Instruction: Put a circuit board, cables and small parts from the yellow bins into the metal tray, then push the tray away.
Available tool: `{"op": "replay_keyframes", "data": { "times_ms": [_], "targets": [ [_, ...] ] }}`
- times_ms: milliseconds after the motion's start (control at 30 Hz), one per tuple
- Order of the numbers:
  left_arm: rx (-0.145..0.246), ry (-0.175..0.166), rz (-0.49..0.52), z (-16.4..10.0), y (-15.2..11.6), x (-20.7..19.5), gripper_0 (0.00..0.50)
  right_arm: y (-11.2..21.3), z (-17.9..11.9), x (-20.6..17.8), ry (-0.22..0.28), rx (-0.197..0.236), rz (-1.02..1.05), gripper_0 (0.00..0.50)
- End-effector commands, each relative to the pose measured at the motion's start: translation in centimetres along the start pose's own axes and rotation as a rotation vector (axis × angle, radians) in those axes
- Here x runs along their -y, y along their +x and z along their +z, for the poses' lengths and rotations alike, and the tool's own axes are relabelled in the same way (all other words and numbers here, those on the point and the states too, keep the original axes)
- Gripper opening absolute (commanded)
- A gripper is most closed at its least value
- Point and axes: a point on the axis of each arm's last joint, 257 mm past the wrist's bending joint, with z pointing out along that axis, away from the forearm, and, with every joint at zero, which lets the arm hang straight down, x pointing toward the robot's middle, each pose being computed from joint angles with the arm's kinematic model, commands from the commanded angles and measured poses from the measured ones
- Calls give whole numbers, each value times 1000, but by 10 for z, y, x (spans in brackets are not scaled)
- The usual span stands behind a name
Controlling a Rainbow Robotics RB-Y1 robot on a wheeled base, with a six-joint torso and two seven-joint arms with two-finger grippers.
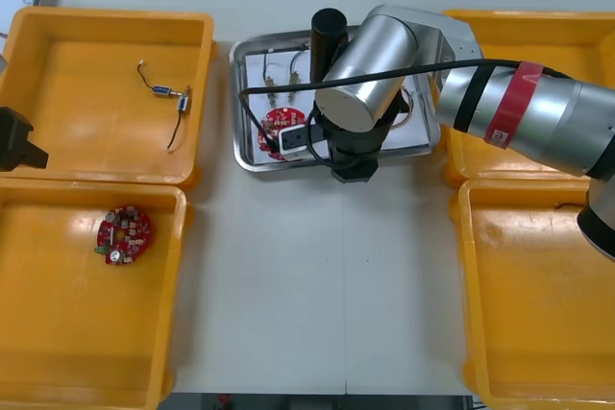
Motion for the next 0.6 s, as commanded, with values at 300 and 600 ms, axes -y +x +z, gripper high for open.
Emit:
{"op": "replay_keyframes", "data": {
  "times_ms": [300, 600],
  "targets": [
    [25, -49, 71, -17, -3, -17, 500, -42, -31, 46, 87, 78, -1, 0],
    [25, -49, 71, -17, -3, -17, 500, -40, -39, 63, 118, 71, -4, 0]
  ]
}}
